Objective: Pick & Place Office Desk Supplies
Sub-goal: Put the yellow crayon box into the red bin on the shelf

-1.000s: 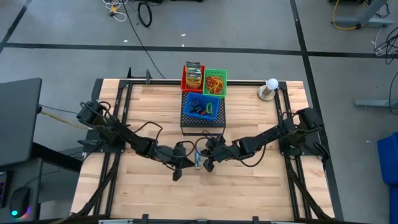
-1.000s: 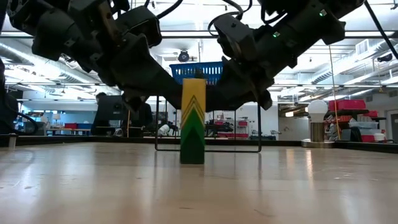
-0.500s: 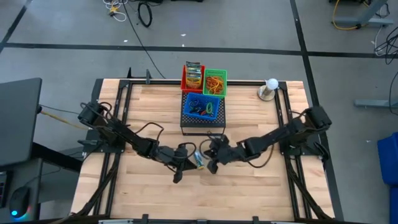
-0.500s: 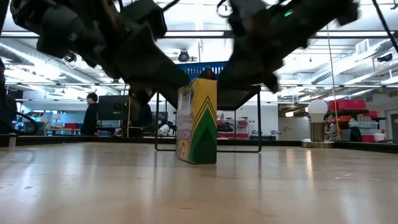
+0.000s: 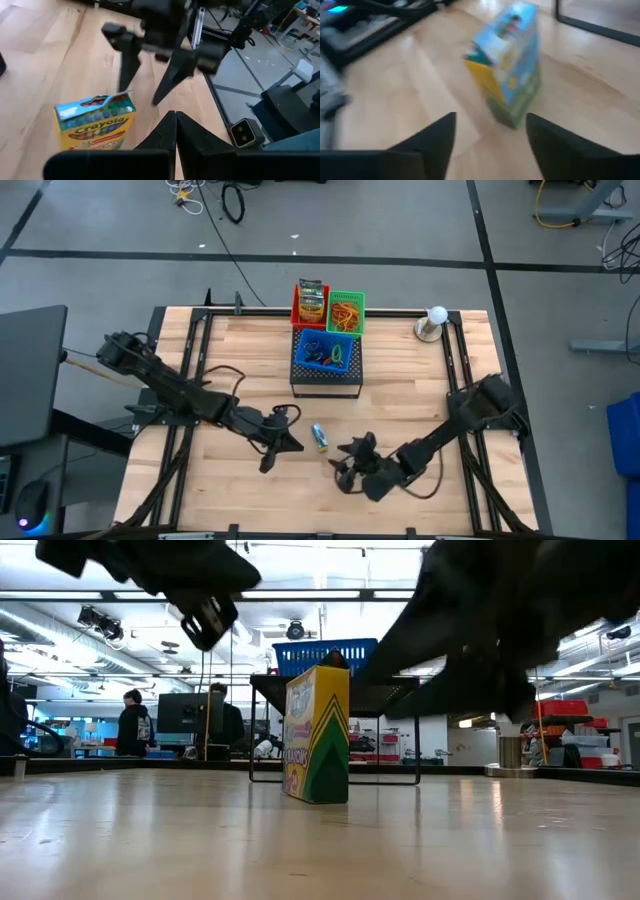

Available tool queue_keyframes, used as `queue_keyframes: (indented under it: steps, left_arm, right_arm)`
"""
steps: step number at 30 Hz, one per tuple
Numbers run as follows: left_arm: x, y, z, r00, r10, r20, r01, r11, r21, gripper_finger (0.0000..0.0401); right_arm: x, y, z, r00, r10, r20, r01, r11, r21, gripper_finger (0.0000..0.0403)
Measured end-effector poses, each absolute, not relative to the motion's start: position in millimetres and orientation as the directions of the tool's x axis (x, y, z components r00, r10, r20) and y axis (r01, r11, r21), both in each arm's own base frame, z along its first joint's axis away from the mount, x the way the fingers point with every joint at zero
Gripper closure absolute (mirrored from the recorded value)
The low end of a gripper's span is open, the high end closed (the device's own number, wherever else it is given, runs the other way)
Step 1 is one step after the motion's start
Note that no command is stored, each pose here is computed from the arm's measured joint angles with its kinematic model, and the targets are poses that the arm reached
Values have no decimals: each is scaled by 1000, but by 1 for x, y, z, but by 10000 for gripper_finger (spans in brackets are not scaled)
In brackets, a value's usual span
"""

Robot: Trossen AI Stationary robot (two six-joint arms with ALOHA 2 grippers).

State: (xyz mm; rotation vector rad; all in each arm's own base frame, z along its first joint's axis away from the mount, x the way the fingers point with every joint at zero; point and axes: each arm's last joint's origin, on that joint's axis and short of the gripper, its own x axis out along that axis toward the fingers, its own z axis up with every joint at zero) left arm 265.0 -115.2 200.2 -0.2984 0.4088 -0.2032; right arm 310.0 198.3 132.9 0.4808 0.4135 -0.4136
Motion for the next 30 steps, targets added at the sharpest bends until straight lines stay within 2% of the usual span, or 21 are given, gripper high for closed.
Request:
queue_keyframes:
  steps: [3,7,10,13,17,21,25,30]
  left_arm:
    - [257,-111,208,895,-228,-383,111,946,-304,394]
    - [249,-105,220,905,-201,-375,88,951,-297,394]
    - [245,-102,227,914,-185,-360,77,953,-293,394]
    - [242,-101,231,922,-167,-349,63,955,-291,394]
    - [234,-97,240,936,-115,-333,16,958,-285,394]
    - [229,-87,251,952,-75,-298,-24,948,-317,394]
    - [228,-77,258,958,-94,-269,-4,939,-343,393]
    - [232,-69,255,947,-116,-299,3,936,-352,362]
  right_arm:
    - [329,200,117,818,-341,-463,517,788,334,108]
    - [353,201,106,801,-404,-441,560,766,316,65]
    - [363,202,105,785,-468,-407,594,755,277,47]
    - [364,199,105,757,-525,-390,631,743,224,47]
    - [362,194,101,729,-539,-423,655,728,201,79]
    - [360,195,97,727,-504,-466,646,731,218,134]
    - [357,197,95,729,-493,-474,638,741,209,188]
    - [357,196,95,730,-489,-478,623,764,168,230]
